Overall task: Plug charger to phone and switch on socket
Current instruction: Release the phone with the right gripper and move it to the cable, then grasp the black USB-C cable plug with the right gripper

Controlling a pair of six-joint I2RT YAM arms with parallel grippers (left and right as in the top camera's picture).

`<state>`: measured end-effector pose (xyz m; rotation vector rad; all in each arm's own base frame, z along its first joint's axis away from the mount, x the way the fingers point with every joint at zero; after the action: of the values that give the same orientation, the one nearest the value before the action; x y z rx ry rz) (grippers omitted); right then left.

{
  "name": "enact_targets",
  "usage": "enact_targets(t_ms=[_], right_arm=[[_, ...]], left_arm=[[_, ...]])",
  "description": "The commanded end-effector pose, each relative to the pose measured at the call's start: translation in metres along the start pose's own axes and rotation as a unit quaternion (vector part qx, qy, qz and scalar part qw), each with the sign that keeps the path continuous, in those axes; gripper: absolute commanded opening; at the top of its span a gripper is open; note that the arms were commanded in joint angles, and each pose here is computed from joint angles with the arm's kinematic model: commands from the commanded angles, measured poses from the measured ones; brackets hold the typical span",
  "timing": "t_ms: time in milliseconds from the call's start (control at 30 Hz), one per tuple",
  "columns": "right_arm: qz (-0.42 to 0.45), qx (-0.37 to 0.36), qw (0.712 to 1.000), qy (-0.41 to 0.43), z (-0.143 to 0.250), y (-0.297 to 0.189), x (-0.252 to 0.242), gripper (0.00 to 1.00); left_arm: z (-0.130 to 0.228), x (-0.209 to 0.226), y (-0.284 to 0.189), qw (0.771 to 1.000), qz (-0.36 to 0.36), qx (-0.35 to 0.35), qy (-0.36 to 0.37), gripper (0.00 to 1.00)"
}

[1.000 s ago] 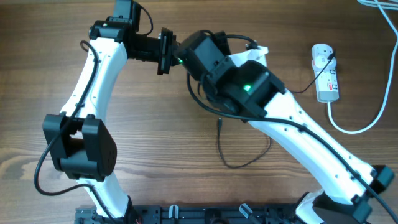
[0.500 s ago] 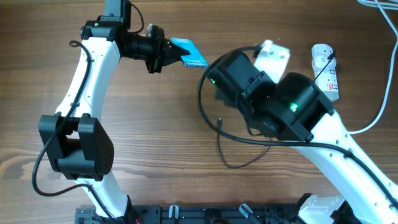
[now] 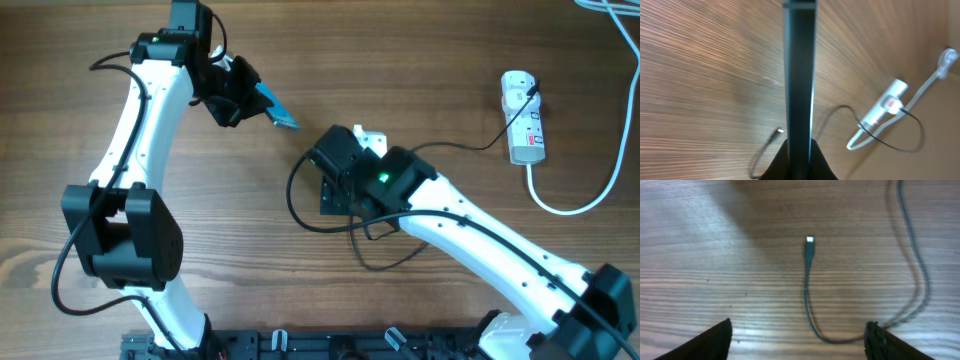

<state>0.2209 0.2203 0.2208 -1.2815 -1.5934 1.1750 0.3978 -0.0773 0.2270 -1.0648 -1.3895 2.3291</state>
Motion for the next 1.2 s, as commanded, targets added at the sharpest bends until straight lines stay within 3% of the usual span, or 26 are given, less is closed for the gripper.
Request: enact_targets(t_ms=[0,133,333,500,600,767,1167], right_arm=[[0.0,0.019,1.0,-0.004,0.012,0.03,-0.001,0.8],[0.004,0.025,1.0,-0.008,0.015,0.062,0.003,0.73],[0.01,0.059,0.998,0.011,0.008,0.1,-0.001,0.72],[-0.034,0.088,0.996,0.007,-0.004,0.114,-0.017,0.7],[-0.032,0.092,0.995,0.005,-0.005,0.119,-0.022,0.63],[-0.026,0.107,0.994,0.006,-0.002,0.137,-0.019,0.63],[-0.01,0.137,0.99,0.015,0.006,0.161,-0.019,0.38]], left_arm=[[-0.004,0.005,-0.013,0.998,-0.023,-0.053,0.019,0.04],[-0.004,0.006,-0.013,0.998,-0.029,-0.058,0.018,0.04],[-0.003,0.007,-0.013,0.998,-0.032,-0.056,0.017,0.04],[-0.004,0.007,-0.013,0.997,-0.033,-0.056,0.03,0.04],[-0.004,0.007,-0.013,0.997,-0.033,-0.056,0.03,0.04],[-0.004,0.007,-0.013,0.997,-0.033,-0.056,0.03,0.04],[-0.004,0.007,-0.013,0.997,-0.033,-0.056,0.03,0.04]])
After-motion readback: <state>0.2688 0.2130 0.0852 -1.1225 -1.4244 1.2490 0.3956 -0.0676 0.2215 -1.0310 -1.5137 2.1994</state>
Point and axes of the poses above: each gripper's point midway between its finger pads, its own y axis out along the fingers, its own x axis along the line the jaws close on, z = x × y, the point moved 9 cm from there along -y, back along the fingers, and after that the axes turned 14 degrees about -y, right-handed, at the moved point
